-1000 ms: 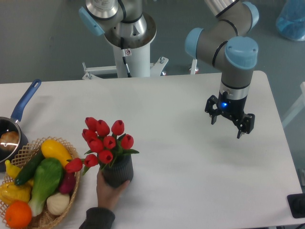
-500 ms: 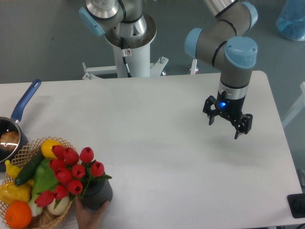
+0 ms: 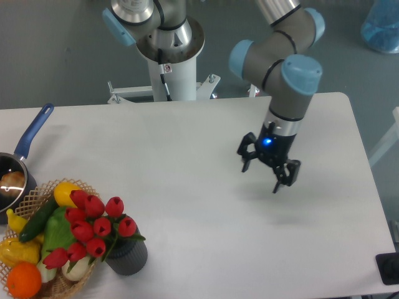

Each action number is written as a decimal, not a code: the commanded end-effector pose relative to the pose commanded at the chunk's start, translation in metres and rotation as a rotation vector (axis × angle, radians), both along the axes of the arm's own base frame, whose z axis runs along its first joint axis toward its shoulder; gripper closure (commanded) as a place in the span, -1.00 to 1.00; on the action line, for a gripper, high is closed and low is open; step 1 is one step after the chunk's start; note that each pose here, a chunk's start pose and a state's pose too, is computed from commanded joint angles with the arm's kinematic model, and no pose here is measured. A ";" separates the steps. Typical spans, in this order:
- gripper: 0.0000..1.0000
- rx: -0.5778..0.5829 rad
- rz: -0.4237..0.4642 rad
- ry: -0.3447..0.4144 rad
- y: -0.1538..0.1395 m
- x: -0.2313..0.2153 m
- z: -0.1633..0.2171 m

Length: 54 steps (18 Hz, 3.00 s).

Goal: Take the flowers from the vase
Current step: 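Move the open gripper toward the red tulip stems above the vase, then close the gripper around the tulip stems just above the vase rim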

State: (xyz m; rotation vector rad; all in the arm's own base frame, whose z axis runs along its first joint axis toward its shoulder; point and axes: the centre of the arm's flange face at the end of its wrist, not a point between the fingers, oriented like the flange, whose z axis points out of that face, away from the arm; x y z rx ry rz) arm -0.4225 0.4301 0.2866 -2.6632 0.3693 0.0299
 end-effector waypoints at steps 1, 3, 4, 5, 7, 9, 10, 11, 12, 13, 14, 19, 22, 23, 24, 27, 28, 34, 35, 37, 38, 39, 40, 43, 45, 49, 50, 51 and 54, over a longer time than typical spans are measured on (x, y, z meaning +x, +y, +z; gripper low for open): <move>-1.00 0.006 0.022 -0.010 0.012 0.008 0.007; -1.00 0.014 0.034 -0.017 0.026 0.019 0.015; -1.00 0.020 0.038 -0.016 0.033 0.026 0.022; -1.00 0.026 0.037 -0.014 0.040 0.032 0.027; -1.00 0.035 0.005 -0.002 0.052 0.048 0.035; -1.00 0.056 -0.020 0.022 0.064 0.063 0.054; -1.00 0.058 -0.027 0.019 0.069 0.072 0.056; -1.00 0.063 -0.029 0.009 0.075 0.080 0.057; -1.00 0.070 -0.020 -0.009 0.079 0.085 0.058; -1.00 0.094 -0.020 -0.037 0.084 0.093 0.061; -1.00 0.122 -0.028 -0.062 0.086 0.096 0.062; -1.00 0.245 -0.045 -0.186 0.101 0.111 0.073; -1.00 0.282 -0.053 -0.216 0.118 0.113 0.078; -1.00 0.291 -0.055 -0.225 0.125 0.113 0.080; -1.00 0.295 -0.054 -0.241 0.133 0.114 0.079; -1.00 0.297 -0.041 -0.265 0.152 0.115 0.078; -1.00 0.302 -0.035 -0.265 0.155 0.115 0.078; -1.00 0.307 -0.053 -0.271 0.168 0.129 0.074; -1.00 0.307 -0.061 -0.273 0.171 0.133 0.073; -1.00 0.306 -0.079 -0.283 0.178 0.144 0.071; -0.92 0.301 -0.081 -0.290 0.179 0.145 0.066; -0.72 0.301 -0.079 -0.296 0.179 0.145 0.066; -0.38 0.306 -0.074 -0.311 0.180 0.146 0.066; 0.82 0.322 -0.059 -0.364 0.180 0.149 0.069; 1.00 0.319 -0.051 -0.365 0.178 0.148 0.068; 1.00 0.338 -0.035 -0.355 0.171 0.136 0.079; 1.00 0.340 -0.034 -0.357 0.171 0.136 0.079; 1.00 0.348 -0.036 -0.365 0.170 0.135 0.080; 1.00 0.412 -0.045 -0.406 0.162 0.126 0.096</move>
